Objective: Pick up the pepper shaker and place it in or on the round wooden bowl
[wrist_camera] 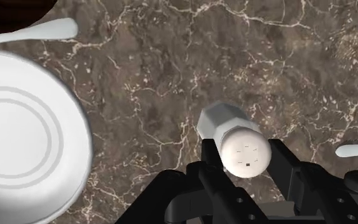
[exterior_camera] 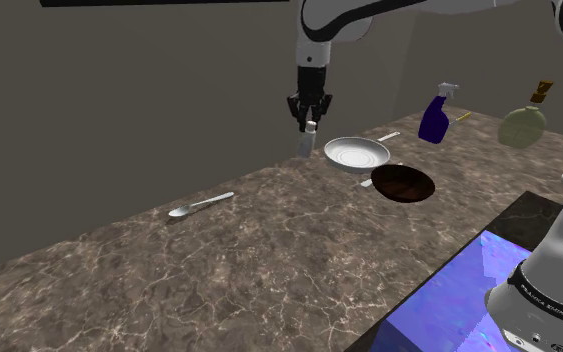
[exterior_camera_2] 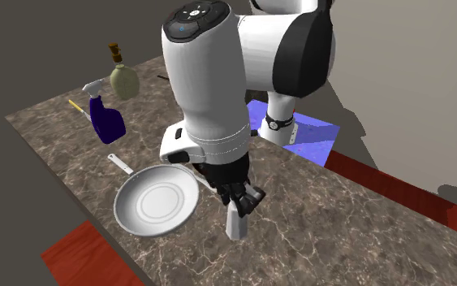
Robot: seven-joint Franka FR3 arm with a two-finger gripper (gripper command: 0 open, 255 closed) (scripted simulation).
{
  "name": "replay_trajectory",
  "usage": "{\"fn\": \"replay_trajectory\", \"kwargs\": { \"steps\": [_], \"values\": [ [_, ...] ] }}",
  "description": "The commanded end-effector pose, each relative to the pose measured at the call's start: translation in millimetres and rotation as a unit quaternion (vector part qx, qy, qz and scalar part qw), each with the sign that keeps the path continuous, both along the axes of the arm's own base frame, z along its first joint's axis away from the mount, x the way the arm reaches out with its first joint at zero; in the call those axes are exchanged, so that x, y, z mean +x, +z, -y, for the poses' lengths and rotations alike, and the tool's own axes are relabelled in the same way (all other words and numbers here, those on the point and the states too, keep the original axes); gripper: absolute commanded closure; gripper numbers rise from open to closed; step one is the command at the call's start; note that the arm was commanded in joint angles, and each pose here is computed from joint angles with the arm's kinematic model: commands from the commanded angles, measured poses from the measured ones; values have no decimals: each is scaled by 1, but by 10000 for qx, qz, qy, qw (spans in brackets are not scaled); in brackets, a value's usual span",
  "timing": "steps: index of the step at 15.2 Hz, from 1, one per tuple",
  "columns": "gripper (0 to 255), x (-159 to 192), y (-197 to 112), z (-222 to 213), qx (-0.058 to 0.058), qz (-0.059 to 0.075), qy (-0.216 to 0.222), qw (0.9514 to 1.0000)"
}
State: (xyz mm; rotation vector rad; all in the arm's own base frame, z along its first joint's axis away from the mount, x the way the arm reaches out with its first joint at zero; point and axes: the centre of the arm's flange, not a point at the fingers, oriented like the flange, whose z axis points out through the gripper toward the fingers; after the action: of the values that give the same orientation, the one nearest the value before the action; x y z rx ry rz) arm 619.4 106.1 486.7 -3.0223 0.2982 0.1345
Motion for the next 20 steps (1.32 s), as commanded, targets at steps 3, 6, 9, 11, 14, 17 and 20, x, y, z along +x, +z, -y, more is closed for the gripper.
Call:
{"fn": "replay_trajectory", "kwargs": {
  "steps": [3, 6, 9, 11, 14, 17, 20],
  "values": [
    [255, -41, 8, 36, 2, 1, 0, 10000],
    [255, -70, 12, 62, 2, 1, 0, 10000],
    [255, -99, 16, 89, 2, 1, 0, 10000],
    [255, -119, 19, 106, 2, 1, 0, 10000],
    [255, -148, 23, 133, 2, 1, 0, 10000],
    [255, -177, 27, 159, 2, 1, 0, 10000],
    [255, -207, 32, 185, 2, 1, 0, 10000]
  ]
}}
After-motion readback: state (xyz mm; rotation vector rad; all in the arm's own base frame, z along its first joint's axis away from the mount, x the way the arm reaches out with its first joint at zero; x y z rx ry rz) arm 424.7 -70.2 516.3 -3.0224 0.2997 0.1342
